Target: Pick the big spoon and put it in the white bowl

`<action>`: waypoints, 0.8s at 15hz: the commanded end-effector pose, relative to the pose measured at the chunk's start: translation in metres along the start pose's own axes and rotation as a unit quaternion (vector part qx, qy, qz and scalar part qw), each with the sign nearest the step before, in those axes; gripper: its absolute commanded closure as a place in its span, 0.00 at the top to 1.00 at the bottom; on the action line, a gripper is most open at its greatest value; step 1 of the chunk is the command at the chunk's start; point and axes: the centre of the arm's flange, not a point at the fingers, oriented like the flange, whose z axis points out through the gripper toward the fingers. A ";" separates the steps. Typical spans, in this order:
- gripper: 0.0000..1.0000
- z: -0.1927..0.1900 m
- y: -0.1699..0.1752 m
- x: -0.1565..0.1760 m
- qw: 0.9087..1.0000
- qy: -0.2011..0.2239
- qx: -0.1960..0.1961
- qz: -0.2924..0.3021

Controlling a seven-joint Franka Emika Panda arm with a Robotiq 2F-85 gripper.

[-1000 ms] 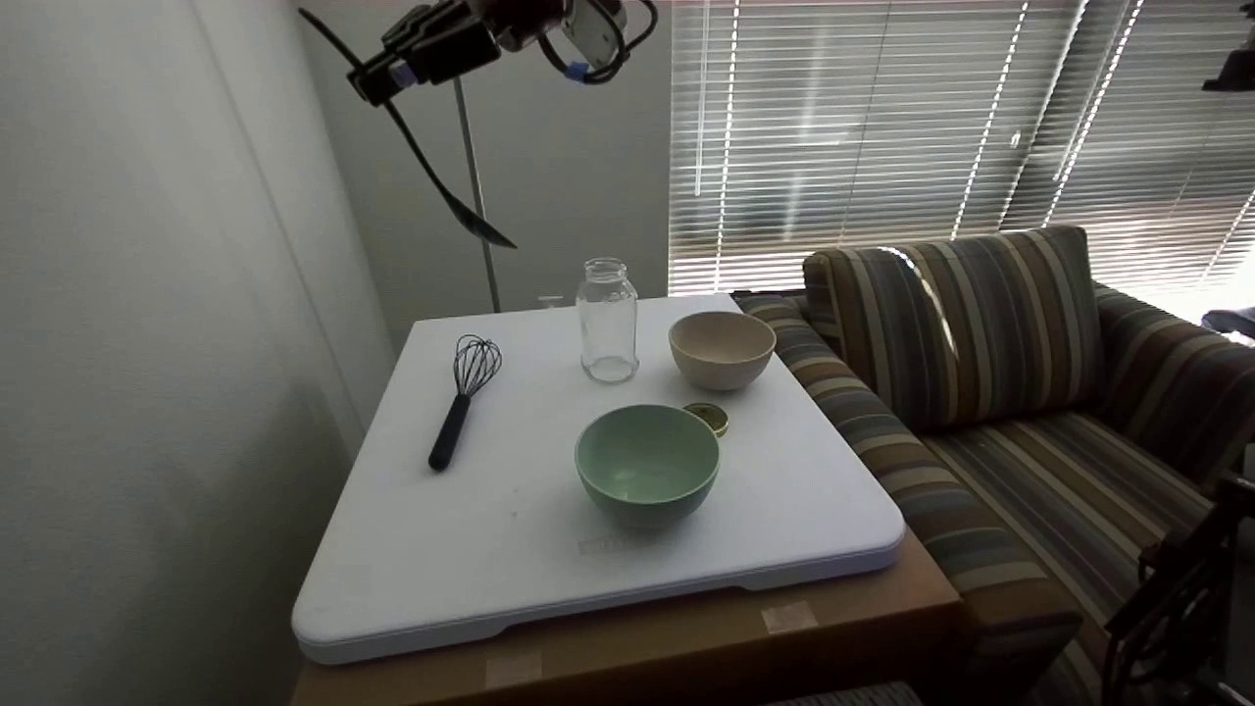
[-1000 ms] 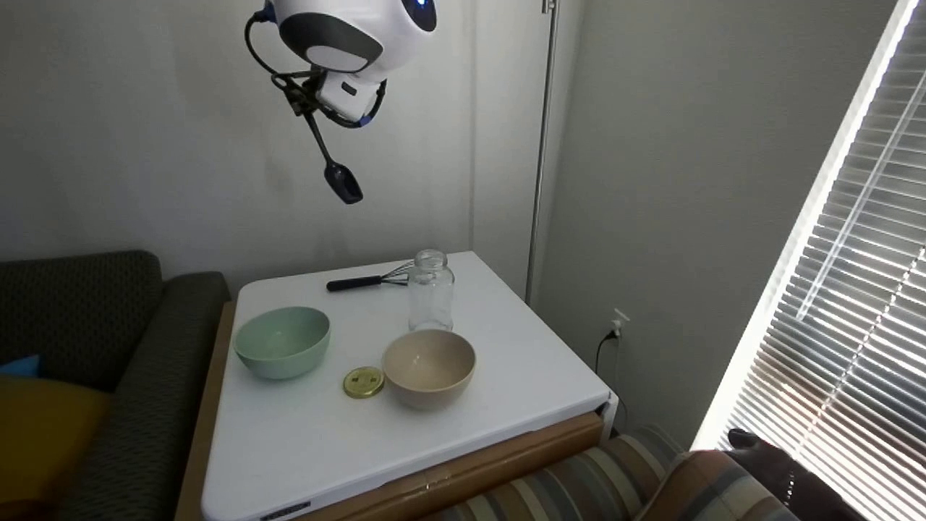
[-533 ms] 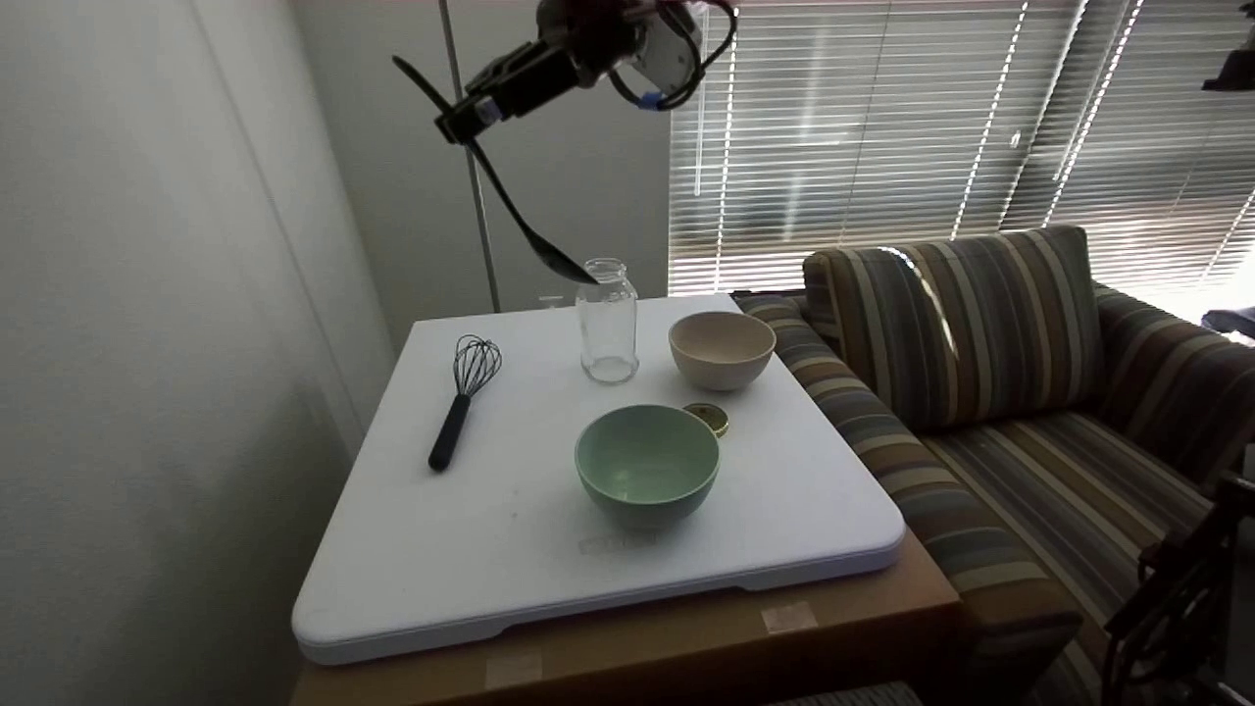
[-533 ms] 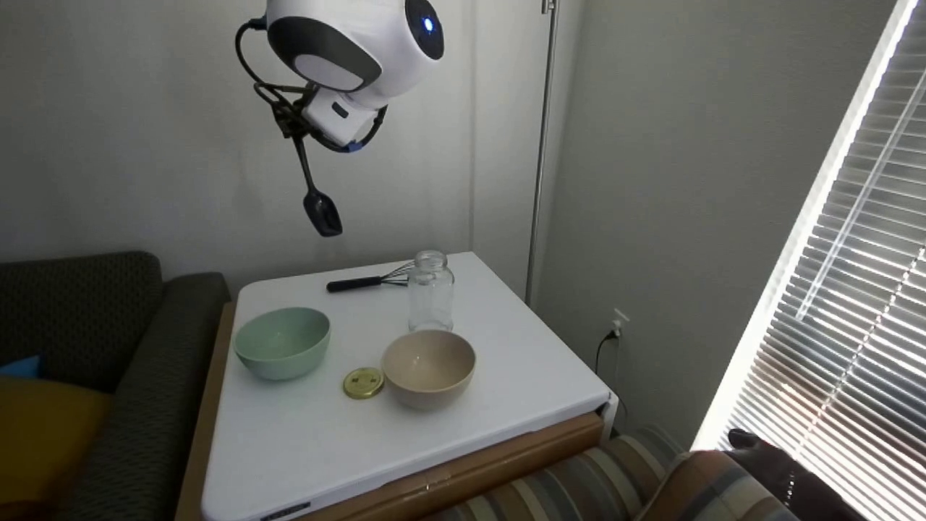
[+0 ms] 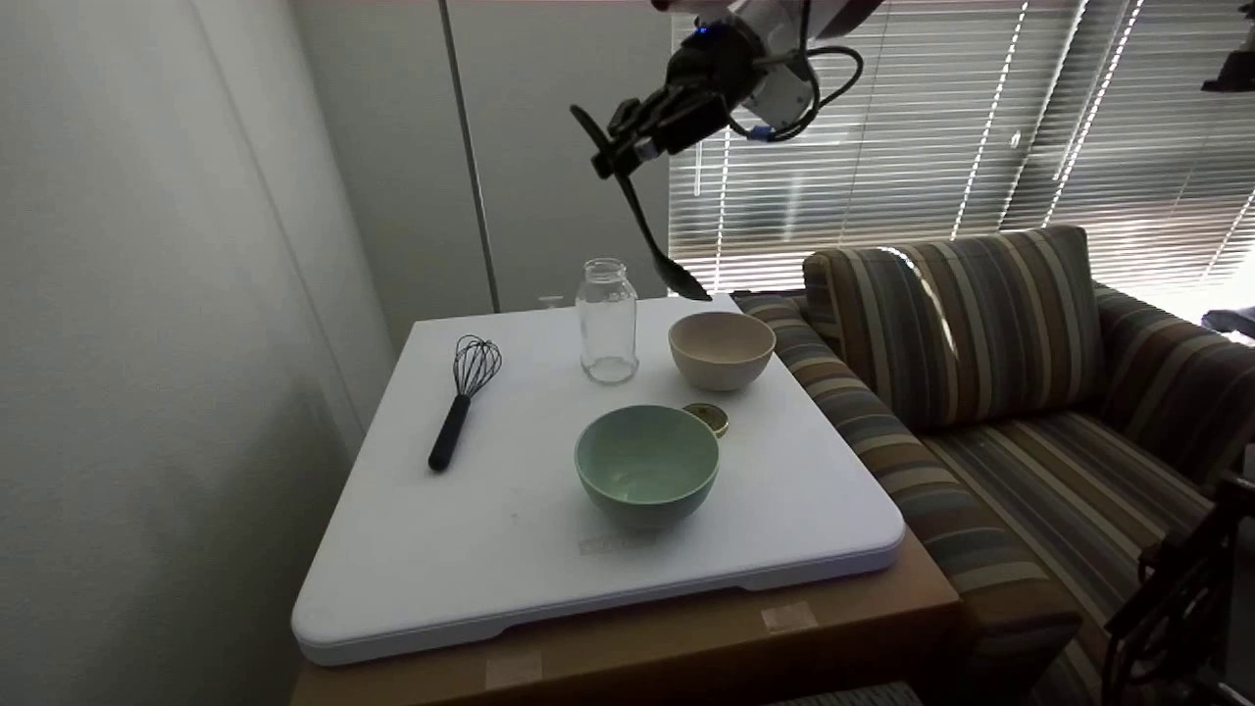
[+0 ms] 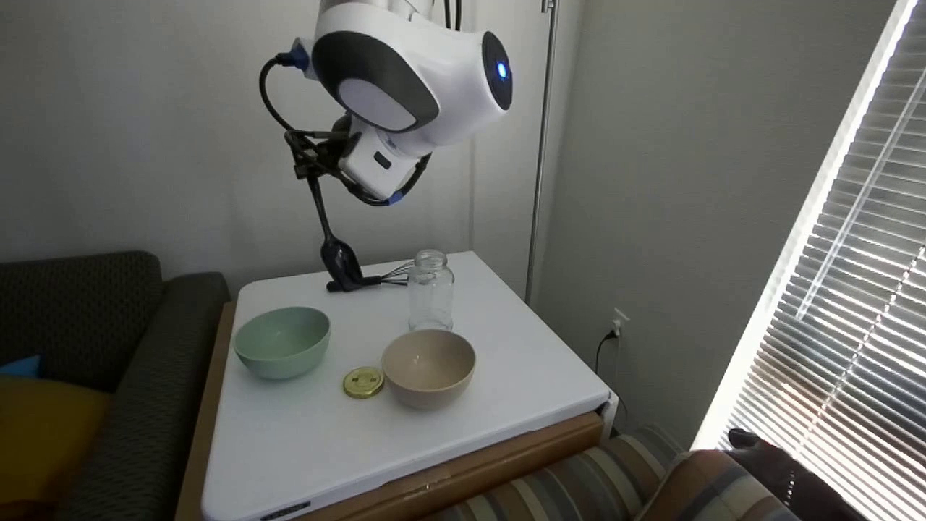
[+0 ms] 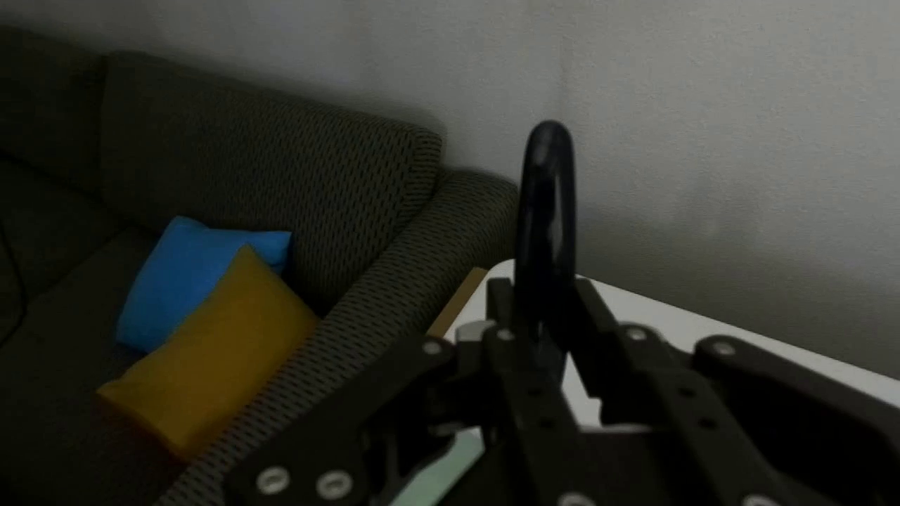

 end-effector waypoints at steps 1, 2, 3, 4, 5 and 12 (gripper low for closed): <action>0.05 -0.036 0.013 0.029 0.997 -0.018 0.009 -0.069; 0.05 -0.044 0.012 0.038 0.995 -0.022 0.021 -0.090; 0.05 -0.051 0.009 0.047 0.994 -0.020 0.037 -0.105; 0.05 -0.055 0.007 0.055 0.991 -0.026 0.050 -0.121; 0.05 -0.057 0.004 0.064 0.988 -0.033 0.063 -0.135; 0.05 -0.042 -0.012 0.129 0.984 -0.066 0.123 -0.109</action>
